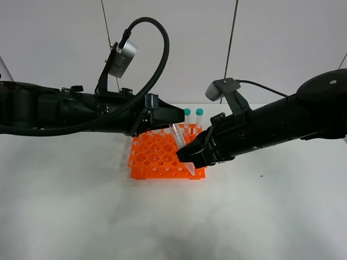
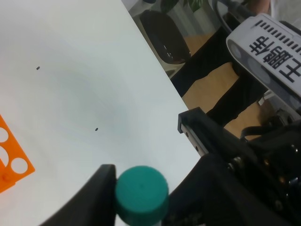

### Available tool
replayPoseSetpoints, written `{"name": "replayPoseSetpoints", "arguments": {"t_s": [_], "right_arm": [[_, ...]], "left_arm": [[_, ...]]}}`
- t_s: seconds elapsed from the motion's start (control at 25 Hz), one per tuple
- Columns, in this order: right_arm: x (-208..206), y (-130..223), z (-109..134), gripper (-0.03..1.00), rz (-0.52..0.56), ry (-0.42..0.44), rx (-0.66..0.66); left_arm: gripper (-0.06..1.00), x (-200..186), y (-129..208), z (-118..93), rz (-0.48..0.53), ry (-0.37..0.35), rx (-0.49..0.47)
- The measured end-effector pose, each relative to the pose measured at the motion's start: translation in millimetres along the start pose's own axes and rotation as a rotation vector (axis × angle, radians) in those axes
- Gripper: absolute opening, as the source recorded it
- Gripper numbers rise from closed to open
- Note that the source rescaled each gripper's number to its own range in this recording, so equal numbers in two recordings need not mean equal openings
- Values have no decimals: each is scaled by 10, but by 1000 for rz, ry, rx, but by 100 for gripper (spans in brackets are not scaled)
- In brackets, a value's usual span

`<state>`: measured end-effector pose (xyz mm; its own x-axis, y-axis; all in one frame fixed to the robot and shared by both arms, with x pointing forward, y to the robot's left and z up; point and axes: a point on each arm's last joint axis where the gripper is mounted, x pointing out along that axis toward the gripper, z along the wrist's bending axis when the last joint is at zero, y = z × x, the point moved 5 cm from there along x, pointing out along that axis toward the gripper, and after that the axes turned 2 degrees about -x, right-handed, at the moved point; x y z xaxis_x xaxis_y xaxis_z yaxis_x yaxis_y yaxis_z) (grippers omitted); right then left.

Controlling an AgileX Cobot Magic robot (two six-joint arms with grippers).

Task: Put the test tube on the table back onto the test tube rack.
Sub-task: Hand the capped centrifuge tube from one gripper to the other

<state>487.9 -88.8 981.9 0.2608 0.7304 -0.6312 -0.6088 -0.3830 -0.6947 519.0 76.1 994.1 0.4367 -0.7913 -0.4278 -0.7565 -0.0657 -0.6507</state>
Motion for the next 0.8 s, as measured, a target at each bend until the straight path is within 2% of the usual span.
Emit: {"name": "replayPoseSetpoints", "arguments": {"t_s": [0.04, 0.16, 0.48, 0.52, 0.56, 0.68, 0.72, 0.8], "right_arm": [[0, 0, 0, 1, 0, 0, 0], [0, 4, 8, 1, 3, -6, 0], [0, 1, 2, 2, 1, -1, 0], [0, -1, -3, 8, -1, 2, 0], [0, -5, -11, 23, -4, 8, 0], [0, -8, -17, 77, -6, 12, 4], [0, -6, -14, 86, -5, 10, 5], [-1, -2, -3, 95, 0, 2, 4]], "left_arm": [[34, 0, 0, 0, 0, 0, 0], [0, 0, 0, 1, 0, -1, 3], [1, 2, 2, 3, 1, -1, 5], [1, 2, 1, 3, 0, -1, 4], [1, 2, 3, -4, 2, 3, 4], [1, 2, 4, -9, 3, 7, 4], [1, 2, 4, -9, 3, 7, 4], [1, 2, 4, -9, 3, 7, 4]]}}
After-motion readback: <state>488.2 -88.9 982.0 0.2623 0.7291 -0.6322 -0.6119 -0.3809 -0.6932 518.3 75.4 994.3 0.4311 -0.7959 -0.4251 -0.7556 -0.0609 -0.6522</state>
